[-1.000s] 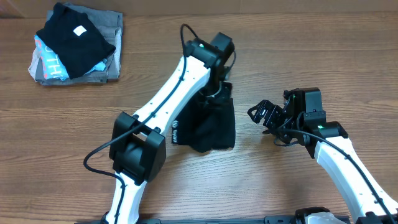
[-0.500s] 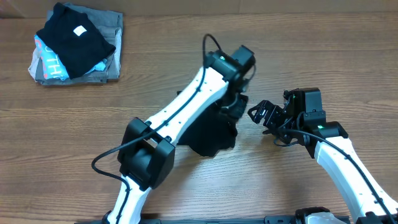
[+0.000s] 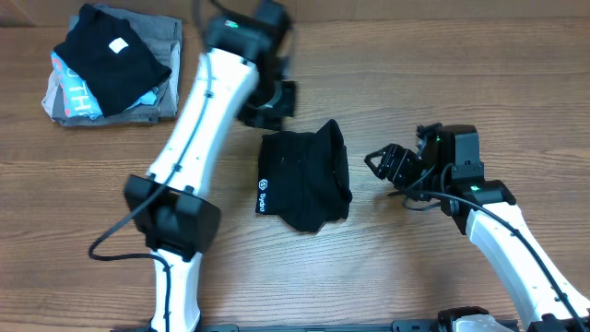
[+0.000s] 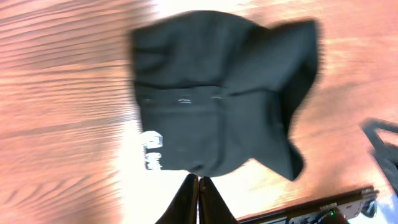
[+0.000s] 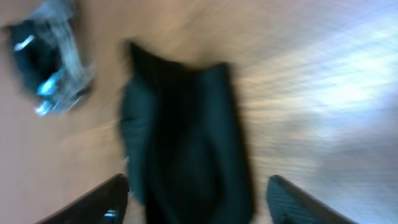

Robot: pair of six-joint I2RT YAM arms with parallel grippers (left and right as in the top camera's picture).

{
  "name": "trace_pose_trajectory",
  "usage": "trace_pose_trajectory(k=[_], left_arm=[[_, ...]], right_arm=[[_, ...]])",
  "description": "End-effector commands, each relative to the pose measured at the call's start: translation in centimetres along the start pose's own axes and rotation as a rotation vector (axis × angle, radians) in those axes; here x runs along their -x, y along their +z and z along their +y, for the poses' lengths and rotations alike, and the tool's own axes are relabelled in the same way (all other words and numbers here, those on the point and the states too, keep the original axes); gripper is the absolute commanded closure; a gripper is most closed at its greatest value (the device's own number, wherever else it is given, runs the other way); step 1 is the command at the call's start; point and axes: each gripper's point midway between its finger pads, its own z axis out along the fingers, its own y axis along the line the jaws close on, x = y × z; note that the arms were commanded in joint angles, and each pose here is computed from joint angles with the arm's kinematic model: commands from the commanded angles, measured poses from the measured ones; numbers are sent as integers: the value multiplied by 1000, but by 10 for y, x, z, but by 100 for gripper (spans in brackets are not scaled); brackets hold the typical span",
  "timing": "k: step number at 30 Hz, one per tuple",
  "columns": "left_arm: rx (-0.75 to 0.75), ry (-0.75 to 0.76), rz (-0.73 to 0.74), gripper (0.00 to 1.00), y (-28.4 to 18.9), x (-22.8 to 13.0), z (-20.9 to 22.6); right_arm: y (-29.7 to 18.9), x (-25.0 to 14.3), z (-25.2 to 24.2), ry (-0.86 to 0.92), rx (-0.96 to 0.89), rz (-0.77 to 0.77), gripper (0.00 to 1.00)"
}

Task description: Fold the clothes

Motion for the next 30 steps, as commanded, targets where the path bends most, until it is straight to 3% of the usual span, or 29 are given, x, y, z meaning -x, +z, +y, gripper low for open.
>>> trace_pose_trajectory(k=[1,3,5,9,16,20,23,26,30], left_arm=[[16,-41,35,96,2,2,36],[29,-72,95,96,16,-6,48],[45,-88,162,96,32,-17,55],[-33,-48,247,96,75,-32,44],[-90,-29,296,96,111,-45,37],[-106,-35,311,96,122,-50,38],[-101,-28,319,96,131,-54,42],[-82,-28,315,96,141,-55,52],[-79,-32,310,96,143,-54,57]], right_arm=[[-2,-17,50,-125,232,95,65],[0,-18,63,-139,269,94,80],[4,-22,77,-170,306,97,87],[29,-42,104,-251,377,142,87],[80,-51,89,-126,436,264,86],[120,-52,38,39,311,291,87],[126,-45,4,129,228,285,88],[119,-36,-36,244,112,269,95],[108,-32,-22,186,232,305,96]])
